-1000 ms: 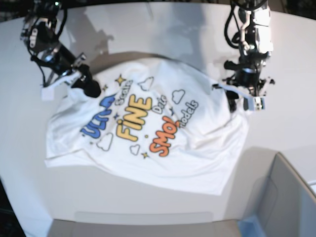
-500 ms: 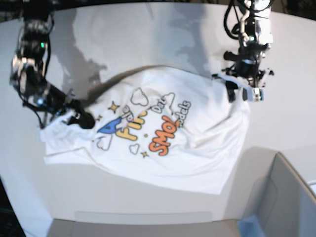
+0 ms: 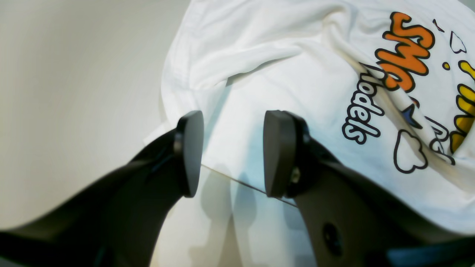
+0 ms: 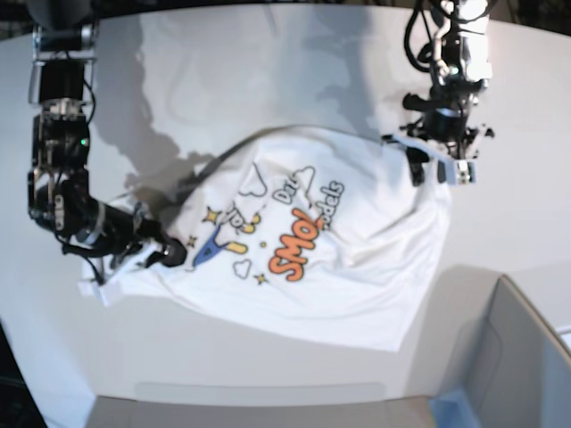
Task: Layout the t-shirt on the table in an organized manner, then fold the t-shirt properly
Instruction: 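Drag the pinched shoulder edge with the right gripper across the shirt, then release the fabric and lift both grippers away from the shirt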
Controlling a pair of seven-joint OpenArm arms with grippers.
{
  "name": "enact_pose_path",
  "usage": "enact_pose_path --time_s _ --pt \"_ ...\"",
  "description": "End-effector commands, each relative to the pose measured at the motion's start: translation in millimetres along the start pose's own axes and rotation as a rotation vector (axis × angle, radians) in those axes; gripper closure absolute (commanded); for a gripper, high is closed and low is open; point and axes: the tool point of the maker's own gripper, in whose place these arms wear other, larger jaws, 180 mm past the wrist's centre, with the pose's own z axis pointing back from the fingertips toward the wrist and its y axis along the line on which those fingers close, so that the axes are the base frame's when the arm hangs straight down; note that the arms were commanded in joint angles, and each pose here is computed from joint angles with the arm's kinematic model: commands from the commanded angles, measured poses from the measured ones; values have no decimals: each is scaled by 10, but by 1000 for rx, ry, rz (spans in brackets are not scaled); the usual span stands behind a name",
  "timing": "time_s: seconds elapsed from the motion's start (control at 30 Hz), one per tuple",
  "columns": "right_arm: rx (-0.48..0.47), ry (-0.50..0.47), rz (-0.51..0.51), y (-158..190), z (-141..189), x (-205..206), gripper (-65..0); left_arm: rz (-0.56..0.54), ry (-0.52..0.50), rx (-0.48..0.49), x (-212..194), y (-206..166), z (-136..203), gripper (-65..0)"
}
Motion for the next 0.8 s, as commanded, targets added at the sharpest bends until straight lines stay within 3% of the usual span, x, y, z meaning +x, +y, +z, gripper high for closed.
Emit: enact_pose_path --time_s 0.0,0.2,0.3,0.4,0.67,0.77 --pt "16 -42 28 77 66 157 -80 -9 -45 -5 120 -8 22 -252" --pt "15 -38 25 71 67 146 -421 -9 -44 -6 119 -14 21 -252" --pt "17 -36 27 80 69 140 -524 -9 -44 -6 119 -14 21 -252" --pt "30 -53 55 168 106 157 -549 -11 -34 -5 76 -5 34 -252" --pt "10 -132 25 50 338 266 -502 -13 -23 -5 33 -2 47 -252" --pt "-16 -146 -2 -71 466 121 -477 -15 -33 -11 68 -20 66 -252"
